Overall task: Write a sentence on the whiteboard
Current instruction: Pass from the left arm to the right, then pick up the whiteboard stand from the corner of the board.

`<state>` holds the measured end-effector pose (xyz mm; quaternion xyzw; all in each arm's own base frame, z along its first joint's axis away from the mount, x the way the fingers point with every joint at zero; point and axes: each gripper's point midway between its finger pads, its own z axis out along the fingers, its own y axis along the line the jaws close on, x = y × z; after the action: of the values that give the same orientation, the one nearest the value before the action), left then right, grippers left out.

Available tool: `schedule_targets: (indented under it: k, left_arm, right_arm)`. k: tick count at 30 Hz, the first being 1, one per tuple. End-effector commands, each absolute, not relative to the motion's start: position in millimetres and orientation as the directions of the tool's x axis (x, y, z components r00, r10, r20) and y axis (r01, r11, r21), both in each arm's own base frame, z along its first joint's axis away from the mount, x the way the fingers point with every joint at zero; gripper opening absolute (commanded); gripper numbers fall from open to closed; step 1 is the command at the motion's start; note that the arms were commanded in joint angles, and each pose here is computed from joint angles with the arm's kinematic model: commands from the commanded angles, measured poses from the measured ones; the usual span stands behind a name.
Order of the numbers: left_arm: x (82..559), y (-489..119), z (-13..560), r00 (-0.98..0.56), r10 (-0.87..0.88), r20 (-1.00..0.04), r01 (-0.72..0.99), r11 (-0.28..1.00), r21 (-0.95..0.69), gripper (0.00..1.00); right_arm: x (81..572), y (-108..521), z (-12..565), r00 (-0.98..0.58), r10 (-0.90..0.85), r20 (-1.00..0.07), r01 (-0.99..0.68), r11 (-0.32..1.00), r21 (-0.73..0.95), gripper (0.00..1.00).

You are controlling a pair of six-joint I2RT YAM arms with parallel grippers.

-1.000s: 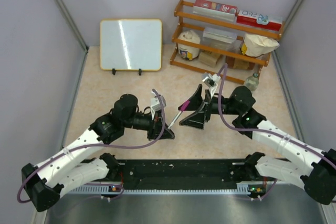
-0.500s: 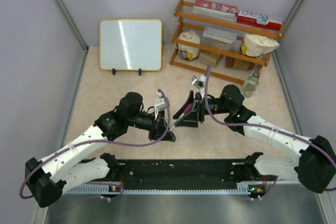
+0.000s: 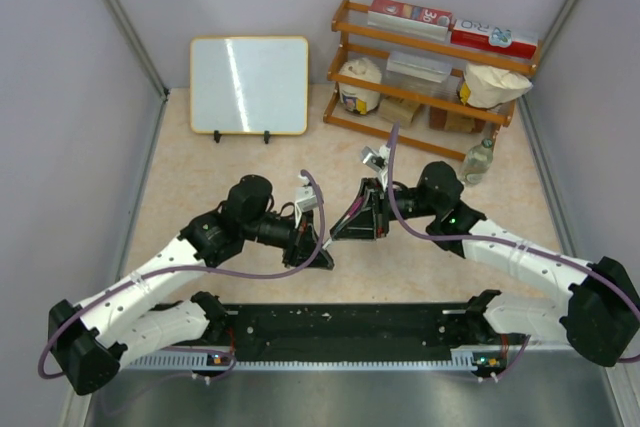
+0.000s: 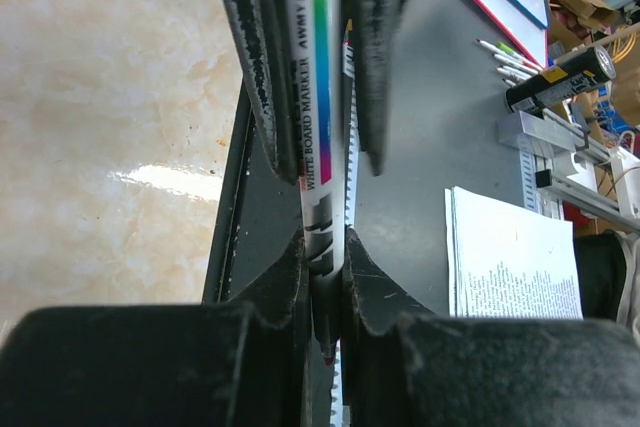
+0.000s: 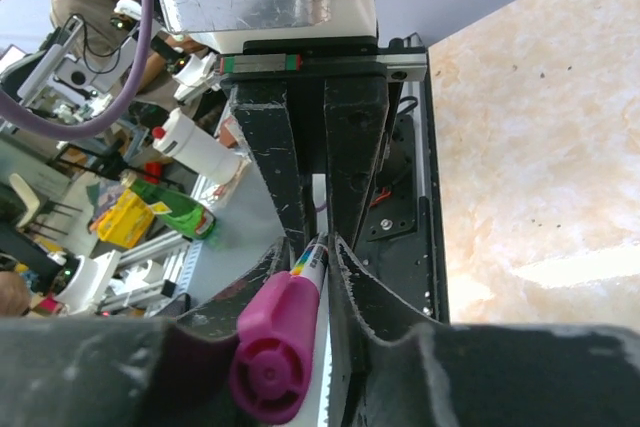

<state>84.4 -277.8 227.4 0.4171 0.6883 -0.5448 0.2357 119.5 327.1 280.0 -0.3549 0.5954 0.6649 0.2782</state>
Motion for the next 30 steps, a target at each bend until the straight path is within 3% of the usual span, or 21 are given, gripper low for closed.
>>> schedule_targets:
  k: [1, 3, 12, 14, 15, 18, 21, 22, 25, 30]
  left_arm:
    - [83, -282, 248, -0.482, 0.294, -0.826, 0.862, -0.012, -0.507, 0.00]
    - [83, -281, 247, -0.484, 0.295, -0.824, 0.861, -0.008, -0.509, 0.00]
    - [85, -276, 241, -0.476, 0.289, -0.831, 0.872, 0.034, -0.488, 0.02]
    - [87, -274, 239, -0.478, 0.282, -0.832, 0.874, 0.058, -0.482, 0.13]
    - [87, -273, 239, -0.482, 0.280, -0.830, 0.872, 0.065, -0.485, 0.35]
    - [91, -271, 240, -0.491, 0.263, -0.830, 0.870, 0.105, -0.482, 0.60]
    - [101, -267, 244, -0.498, 0.219, -0.839, 0.866, 0.176, -0.468, 0.70]
    - [105, -266, 248, -0.495, 0.196, -0.846, 0.865, 0.202, -0.459, 0.78]
    - [131, -261, 247, -0.533, 0.129, -0.836, 0.816, 0.339, -0.468, 0.86]
    - [181, -250, 246, -0.585, 0.004, -0.811, 0.691, 0.527, -0.495, 0.88]
  right_arm:
    - [115, 328, 301, -0.542, -0.014, -0.840, -0.825, -0.179, 0.536, 0.09]
    - [115, 328, 300, -0.544, -0.016, -0.839, -0.824, -0.179, 0.538, 0.00]
    - [120, 328, 296, -0.538, -0.005, -0.843, -0.834, -0.148, 0.532, 0.00]
    - [122, 329, 294, -0.543, -0.005, -0.840, -0.832, -0.133, 0.538, 0.00]
    - [123, 328, 295, -0.541, -0.002, -0.841, -0.834, -0.125, 0.537, 0.00]
    - [130, 327, 292, -0.543, 0.008, -0.840, -0.838, -0.065, 0.541, 0.00]
    - [144, 324, 285, -0.552, 0.018, -0.834, -0.833, 0.045, 0.552, 0.00]
    - [153, 321, 287, -0.532, 0.049, -0.845, -0.839, 0.102, 0.534, 0.00]
    - [175, 306, 279, -0.533, 0.101, -0.840, -0.802, 0.255, 0.540, 0.00]
    - [208, 272, 258, -0.591, 0.195, -0.783, -0.675, 0.411, 0.613, 0.00]
